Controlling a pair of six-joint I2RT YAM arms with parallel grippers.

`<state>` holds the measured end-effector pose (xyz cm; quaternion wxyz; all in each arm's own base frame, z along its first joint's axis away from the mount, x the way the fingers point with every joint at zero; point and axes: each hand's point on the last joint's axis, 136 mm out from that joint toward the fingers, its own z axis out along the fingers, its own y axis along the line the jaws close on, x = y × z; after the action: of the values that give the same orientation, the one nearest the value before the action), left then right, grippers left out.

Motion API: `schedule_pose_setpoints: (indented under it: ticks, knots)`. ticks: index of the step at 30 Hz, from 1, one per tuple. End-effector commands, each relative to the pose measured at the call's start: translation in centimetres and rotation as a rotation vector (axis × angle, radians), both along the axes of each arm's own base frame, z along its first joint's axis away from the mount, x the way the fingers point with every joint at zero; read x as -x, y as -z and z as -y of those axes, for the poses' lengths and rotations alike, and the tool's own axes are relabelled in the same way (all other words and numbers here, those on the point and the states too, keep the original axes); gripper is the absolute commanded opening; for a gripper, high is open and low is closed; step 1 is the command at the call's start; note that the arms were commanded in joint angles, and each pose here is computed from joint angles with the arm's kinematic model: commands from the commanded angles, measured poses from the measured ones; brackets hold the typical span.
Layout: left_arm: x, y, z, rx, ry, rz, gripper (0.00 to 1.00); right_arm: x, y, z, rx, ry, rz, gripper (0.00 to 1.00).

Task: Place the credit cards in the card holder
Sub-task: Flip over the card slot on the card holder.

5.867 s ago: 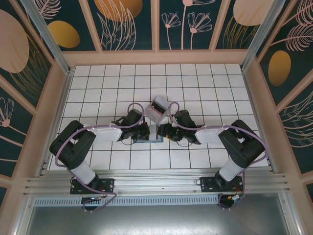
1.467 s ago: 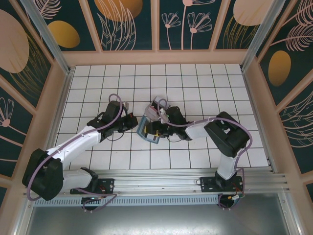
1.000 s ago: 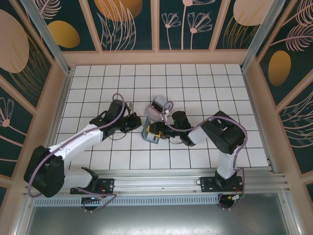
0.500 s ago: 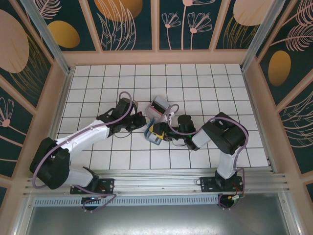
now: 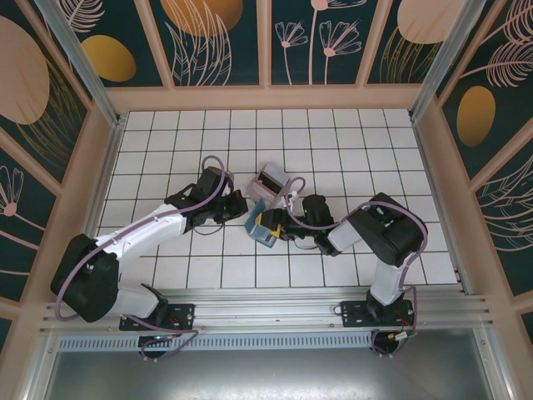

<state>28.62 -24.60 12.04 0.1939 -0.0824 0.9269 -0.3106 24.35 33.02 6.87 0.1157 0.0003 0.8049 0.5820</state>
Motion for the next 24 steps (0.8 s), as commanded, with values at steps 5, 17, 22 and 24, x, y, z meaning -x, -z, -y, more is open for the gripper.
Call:
schedule_pose_setpoints:
  ticks: [5,17,22,24]
  knots:
    - [0.6,2.8,-2.6,-0.074,-0.045,-0.036,0.00,0.3,0.9,1.3,0.130,0.009,-0.029,0.69]
    - [0.3,2.9,-3.5,-0.079,-0.057,-0.030,0.00,0.0,-0.3,1.7,0.188,0.009,0.007,0.70]
    - [0.2,2.7,-3.7,-0.077,-0.062,-0.024,0.00,-0.2,-1.1,2.1,0.227,0.017,0.032,0.70]
    - [0.1,2.6,-3.7,-0.078,-0.062,-0.023,0.00,-0.2,-1.4,2.2,0.240,0.016,0.038,0.70]
